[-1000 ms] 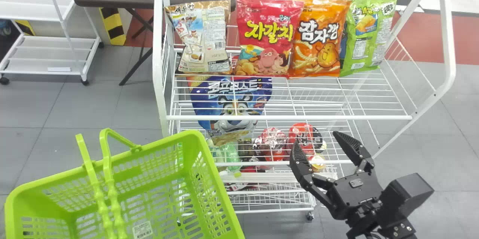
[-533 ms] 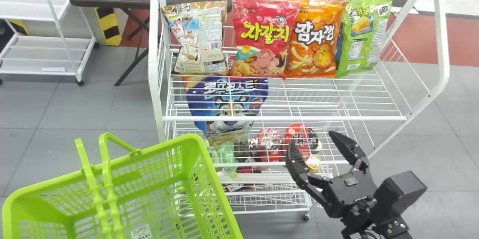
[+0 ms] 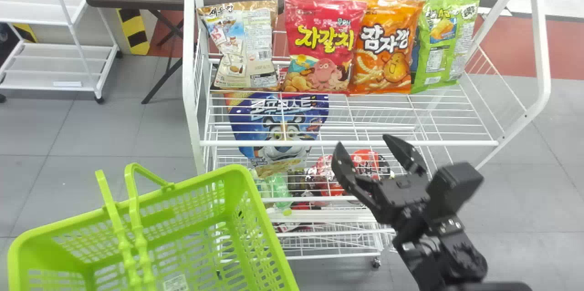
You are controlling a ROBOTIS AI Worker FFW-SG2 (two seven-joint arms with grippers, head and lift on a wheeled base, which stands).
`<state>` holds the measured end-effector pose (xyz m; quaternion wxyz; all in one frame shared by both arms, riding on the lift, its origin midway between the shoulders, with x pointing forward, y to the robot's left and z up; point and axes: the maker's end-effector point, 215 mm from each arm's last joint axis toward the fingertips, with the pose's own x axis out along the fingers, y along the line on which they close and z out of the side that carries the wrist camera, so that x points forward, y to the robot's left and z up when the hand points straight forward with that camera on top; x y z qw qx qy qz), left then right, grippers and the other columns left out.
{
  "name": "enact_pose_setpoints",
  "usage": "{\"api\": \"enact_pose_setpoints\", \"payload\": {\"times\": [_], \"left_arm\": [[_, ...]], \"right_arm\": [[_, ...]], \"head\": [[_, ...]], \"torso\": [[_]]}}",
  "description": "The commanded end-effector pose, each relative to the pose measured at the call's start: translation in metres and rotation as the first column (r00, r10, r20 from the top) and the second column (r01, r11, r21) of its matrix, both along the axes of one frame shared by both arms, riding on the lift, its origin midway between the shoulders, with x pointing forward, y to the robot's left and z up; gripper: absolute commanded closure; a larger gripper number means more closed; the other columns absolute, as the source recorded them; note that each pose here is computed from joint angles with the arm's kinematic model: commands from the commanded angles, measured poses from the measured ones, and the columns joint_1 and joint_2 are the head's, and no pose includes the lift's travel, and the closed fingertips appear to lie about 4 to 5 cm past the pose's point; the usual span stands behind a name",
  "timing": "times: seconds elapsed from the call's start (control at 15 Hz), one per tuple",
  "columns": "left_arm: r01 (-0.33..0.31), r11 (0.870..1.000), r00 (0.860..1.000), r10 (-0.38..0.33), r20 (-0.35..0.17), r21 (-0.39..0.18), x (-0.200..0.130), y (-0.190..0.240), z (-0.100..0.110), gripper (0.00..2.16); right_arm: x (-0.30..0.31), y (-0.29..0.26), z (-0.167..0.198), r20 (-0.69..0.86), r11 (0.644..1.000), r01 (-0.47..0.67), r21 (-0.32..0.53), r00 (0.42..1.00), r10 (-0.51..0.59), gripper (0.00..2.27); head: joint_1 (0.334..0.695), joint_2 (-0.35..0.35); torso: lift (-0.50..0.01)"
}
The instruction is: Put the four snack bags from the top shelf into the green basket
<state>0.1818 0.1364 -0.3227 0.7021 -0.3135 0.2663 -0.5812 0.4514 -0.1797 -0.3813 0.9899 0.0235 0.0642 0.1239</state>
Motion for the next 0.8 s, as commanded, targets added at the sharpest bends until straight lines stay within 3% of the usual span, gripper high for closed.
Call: {"api": "enact_pose_setpoints", "payload": {"times": [0.0, 0.4, 0.73], "left_arm": [[0.010, 1.000, 1.000, -0.010, 0.006, -0.004, 0.000, 0.000, 0.001, 2.15], [0.004, 1.000, 1.000, -0.004, 0.011, -0.001, -0.001, 0.003, -0.004, 2.15], [0.001, 1.000, 1.000, -0.001, 0.020, 0.001, -0.001, 0.005, -0.007, 2.15]], "right_arm": [[0.043, 0.032, 0.003, -0.002, 0.999, -0.030, 0.016, 1.000, 0.030, 0.10], [0.146, 0.110, 0.007, -0.010, 0.993, -0.122, 0.006, 0.992, 0.122, 0.10], [0.214, 0.133, 0.021, 0.016, 0.986, -0.151, 0.077, 0.989, 0.150, 0.11]], "head": [[0.695, -0.092], [0.695, 0.055], [0.695, 0.118]], "torso": [[-0.003], [-0.003], [-0.003]]}}
